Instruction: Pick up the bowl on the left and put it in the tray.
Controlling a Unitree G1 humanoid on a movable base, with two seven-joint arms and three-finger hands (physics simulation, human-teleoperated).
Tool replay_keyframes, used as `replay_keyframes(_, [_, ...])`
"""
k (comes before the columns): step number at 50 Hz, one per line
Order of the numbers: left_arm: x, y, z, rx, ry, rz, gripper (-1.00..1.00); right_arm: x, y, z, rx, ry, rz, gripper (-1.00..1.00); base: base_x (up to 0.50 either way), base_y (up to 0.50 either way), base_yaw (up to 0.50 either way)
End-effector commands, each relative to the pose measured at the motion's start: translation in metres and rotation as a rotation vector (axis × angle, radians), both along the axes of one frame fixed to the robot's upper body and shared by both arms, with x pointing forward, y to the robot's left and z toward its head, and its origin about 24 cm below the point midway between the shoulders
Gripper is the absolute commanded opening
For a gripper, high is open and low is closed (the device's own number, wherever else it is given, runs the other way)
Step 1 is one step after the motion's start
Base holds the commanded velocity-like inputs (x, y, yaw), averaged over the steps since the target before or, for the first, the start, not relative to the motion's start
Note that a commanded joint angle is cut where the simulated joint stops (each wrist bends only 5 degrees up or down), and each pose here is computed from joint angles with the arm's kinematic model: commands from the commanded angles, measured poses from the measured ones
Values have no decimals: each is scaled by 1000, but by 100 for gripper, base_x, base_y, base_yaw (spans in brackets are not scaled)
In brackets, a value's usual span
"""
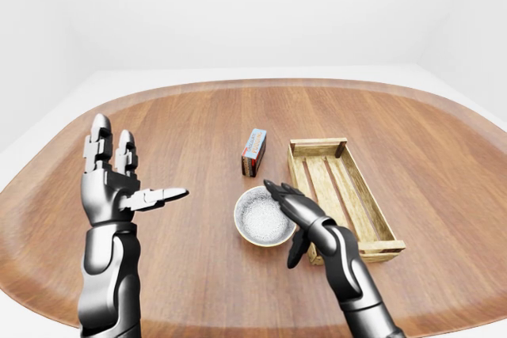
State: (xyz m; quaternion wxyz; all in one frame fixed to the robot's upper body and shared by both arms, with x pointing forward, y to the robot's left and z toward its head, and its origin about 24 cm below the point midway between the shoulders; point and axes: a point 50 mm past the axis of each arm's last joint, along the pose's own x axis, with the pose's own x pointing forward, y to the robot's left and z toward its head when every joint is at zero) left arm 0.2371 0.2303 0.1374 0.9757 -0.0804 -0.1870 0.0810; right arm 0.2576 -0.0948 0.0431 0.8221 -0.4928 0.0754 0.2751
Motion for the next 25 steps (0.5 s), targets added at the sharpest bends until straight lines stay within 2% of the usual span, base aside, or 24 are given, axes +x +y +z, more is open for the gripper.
replay_keyframes(1, [0,0,0,-1,0,1,100,2,2,-8,-20,31,5,100,0,0,0])
replay_keyframes(25, [0,1,1,-1,-3,5,100,6,9,-27,-37,83,2,100,0,0,0])
